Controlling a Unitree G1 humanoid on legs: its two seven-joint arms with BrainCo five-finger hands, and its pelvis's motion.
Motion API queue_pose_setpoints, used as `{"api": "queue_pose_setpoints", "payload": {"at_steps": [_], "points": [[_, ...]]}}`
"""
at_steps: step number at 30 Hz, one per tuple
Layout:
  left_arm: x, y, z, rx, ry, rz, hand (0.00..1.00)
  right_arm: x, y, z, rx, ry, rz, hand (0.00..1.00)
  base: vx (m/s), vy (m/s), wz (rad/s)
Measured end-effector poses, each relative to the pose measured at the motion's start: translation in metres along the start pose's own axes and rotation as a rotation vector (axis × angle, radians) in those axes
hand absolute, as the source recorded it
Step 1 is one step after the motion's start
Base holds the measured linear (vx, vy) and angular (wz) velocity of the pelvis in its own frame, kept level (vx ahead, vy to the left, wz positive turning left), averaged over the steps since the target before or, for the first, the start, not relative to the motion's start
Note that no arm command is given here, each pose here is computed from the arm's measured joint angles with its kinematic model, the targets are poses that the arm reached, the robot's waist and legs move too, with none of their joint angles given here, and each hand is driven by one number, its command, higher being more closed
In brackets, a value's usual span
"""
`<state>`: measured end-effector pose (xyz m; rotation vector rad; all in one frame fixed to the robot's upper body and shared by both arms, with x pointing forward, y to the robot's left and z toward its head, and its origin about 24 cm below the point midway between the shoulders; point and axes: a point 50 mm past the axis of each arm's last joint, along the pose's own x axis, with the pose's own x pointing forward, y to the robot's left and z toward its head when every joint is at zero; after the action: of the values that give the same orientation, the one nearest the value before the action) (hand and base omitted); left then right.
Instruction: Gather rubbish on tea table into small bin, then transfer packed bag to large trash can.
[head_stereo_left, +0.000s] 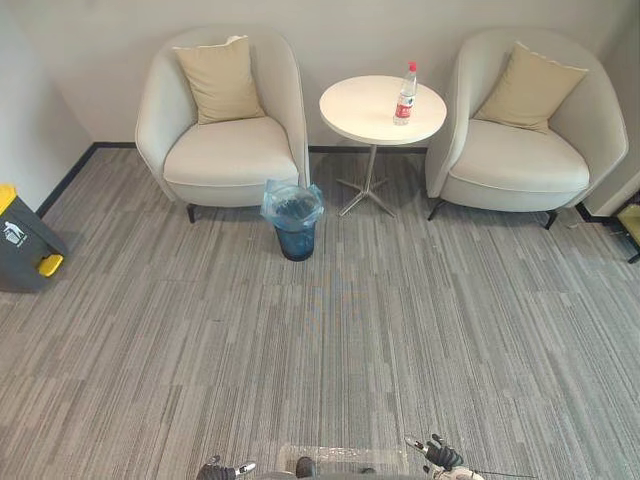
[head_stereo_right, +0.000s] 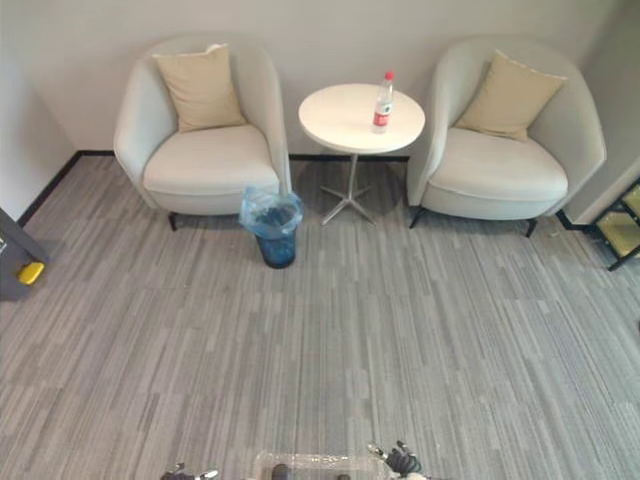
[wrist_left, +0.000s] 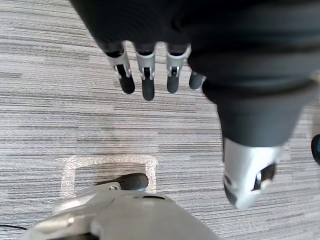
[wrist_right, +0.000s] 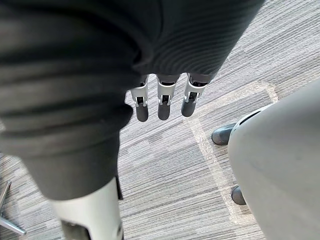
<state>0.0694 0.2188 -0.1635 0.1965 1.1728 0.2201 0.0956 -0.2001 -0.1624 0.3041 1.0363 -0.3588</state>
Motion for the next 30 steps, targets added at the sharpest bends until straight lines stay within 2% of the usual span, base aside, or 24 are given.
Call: {"api": "queue_pose_setpoints", "payload": {"at_steps": [4, 12, 15, 17, 24, 30], "points": [[0.002, 0.005, 0.010, 0.002, -0.029, 0.016, 0.00, 0.000, 0.006, 0.002, 0.063, -0.020, 0.002, 0.00, 0.01, -0.057, -0.32], [0.001, -0.002, 0.022, -0.135, -0.067, 0.036, 0.00, -0.001, 0.001, 0.009, 0.086, -0.054, -0.018, 0.00, 0.08, 0.053, -0.58], [0.001, -0.003, 0.019, -0.127, -0.059, 0.033, 0.00, -0.001, -0.006, 0.008, 0.075, -0.045, -0.037, 0.00, 0.25, 0.220, -0.26], [0.002, -0.004, 0.022, -0.073, -0.064, 0.020, 0.00, -0.001, -0.008, 0.003, 0.085, -0.022, -0.043, 0.00, 0.35, 0.168, -0.21], [0.002, -0.002, 0.022, -0.085, -0.055, 0.026, 0.00, -0.001, 0.003, 0.014, 0.010, -0.073, 0.005, 0.00, 0.32, 0.138, -0.39], [0.004, -0.014, 0.039, -0.100, -0.090, -0.004, 0.00, -0.001, 0.008, 0.025, -0.045, -0.121, 0.037, 0.00, 0.33, -0.047, 0.18]]}}
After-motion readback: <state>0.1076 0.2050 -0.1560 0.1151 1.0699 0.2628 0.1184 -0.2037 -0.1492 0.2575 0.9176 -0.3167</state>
